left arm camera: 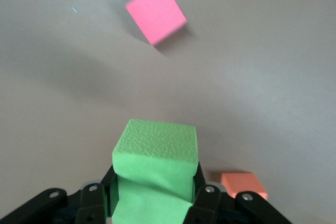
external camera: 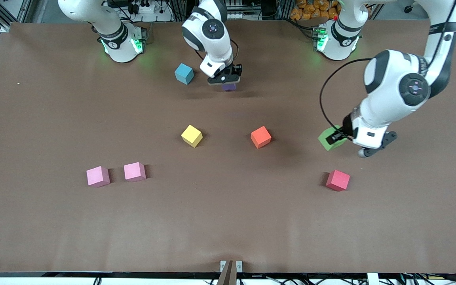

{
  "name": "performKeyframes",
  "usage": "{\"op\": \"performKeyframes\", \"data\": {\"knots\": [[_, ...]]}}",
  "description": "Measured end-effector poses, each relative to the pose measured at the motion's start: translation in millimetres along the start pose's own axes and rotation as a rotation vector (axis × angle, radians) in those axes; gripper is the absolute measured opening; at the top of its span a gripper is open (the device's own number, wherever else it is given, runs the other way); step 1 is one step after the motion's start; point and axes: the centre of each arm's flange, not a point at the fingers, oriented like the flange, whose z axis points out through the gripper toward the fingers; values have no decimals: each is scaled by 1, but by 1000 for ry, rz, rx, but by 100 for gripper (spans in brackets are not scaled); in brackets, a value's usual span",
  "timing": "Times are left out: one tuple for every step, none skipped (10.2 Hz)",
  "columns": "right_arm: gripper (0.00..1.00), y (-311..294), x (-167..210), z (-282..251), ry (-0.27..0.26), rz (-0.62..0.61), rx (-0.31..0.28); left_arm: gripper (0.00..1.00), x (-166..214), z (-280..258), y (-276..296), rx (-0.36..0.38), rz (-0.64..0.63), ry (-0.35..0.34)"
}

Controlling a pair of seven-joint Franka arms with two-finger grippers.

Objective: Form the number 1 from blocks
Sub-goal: 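Place the purple cube with the right gripper while the left gripper carries green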

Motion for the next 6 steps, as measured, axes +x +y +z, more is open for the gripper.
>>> {"op": "performKeyframes", "data": {"knots": [[56,2,9,-3,8,28,4,55,-17,2,15,3,2,-2],[56,2,13,-3,11,40,5,55,-31,5,28,5,12,-5],[56,-1,16,-1,13,47,6,55,-39,6,40,1,20,-6],[56,-8,17,4,14,51,6,55,-40,7,52,-7,20,-9],[56,-13,18,12,14,47,-1,55,-39,11,63,-12,19,-14],[56,-14,19,21,13,43,-12,55,-38,16,71,-14,20,-20]]}}
